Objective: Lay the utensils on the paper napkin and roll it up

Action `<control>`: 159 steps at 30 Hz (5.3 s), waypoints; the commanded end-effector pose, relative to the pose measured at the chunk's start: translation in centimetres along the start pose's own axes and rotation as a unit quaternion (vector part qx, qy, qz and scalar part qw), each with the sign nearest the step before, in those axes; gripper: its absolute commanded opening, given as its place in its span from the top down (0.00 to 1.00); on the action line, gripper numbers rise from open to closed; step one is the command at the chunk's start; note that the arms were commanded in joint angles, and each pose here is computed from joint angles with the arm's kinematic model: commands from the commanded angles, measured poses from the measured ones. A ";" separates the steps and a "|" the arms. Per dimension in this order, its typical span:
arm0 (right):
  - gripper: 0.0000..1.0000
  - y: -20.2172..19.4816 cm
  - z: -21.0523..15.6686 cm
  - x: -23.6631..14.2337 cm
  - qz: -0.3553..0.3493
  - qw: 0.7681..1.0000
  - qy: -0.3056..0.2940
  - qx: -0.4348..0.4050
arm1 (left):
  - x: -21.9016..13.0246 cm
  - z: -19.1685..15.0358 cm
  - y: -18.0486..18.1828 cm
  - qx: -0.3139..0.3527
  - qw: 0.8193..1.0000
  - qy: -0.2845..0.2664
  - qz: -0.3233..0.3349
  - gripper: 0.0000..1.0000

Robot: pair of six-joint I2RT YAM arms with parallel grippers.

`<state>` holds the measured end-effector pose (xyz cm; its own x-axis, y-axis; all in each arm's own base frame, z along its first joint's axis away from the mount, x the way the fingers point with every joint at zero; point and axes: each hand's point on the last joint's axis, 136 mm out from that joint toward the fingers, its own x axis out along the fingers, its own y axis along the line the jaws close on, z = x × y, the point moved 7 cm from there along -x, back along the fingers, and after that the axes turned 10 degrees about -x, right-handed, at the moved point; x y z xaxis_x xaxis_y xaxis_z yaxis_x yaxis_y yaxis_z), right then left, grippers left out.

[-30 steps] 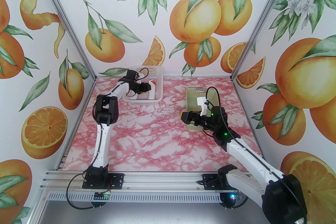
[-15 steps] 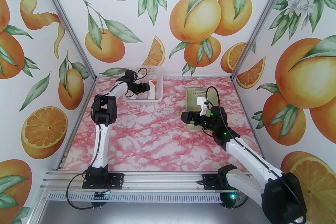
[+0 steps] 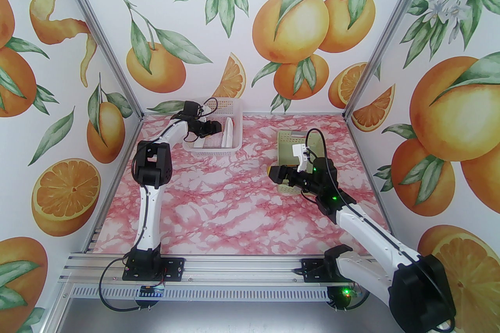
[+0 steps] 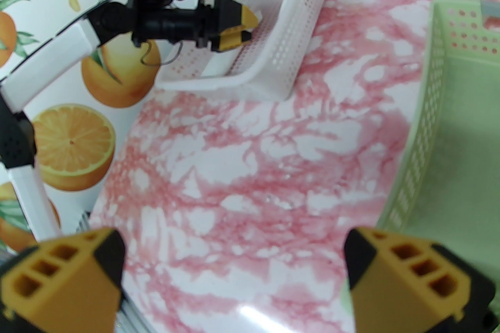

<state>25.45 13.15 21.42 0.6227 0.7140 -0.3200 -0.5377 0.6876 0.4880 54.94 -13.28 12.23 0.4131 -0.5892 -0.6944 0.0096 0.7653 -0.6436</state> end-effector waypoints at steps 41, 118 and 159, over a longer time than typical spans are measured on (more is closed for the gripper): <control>0.02 0.1 1.1 0.1 0.006 1.000 -0.020 -0.004 | 3.0 -0.7 -5.1 0.052 0.997 0.018 -0.053 0.90; 0.02 0.0 1.0 0.3 0.006 1.000 -0.018 -0.001 | 2.8 -0.5 -1.2 0.057 0.998 0.014 0.011 0.90; 0.02 -0.1 0.9 0.4 0.008 1.000 -0.018 0.001 | -0.6 0.6 -5.0 0.079 0.996 -0.008 -0.048 0.76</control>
<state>25.83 13.27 21.42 0.6271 0.7154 -0.3082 -0.5360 0.6834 0.4956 55.50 -15.96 13.24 0.4050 -0.6143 -0.6772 0.1272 0.7713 -0.6236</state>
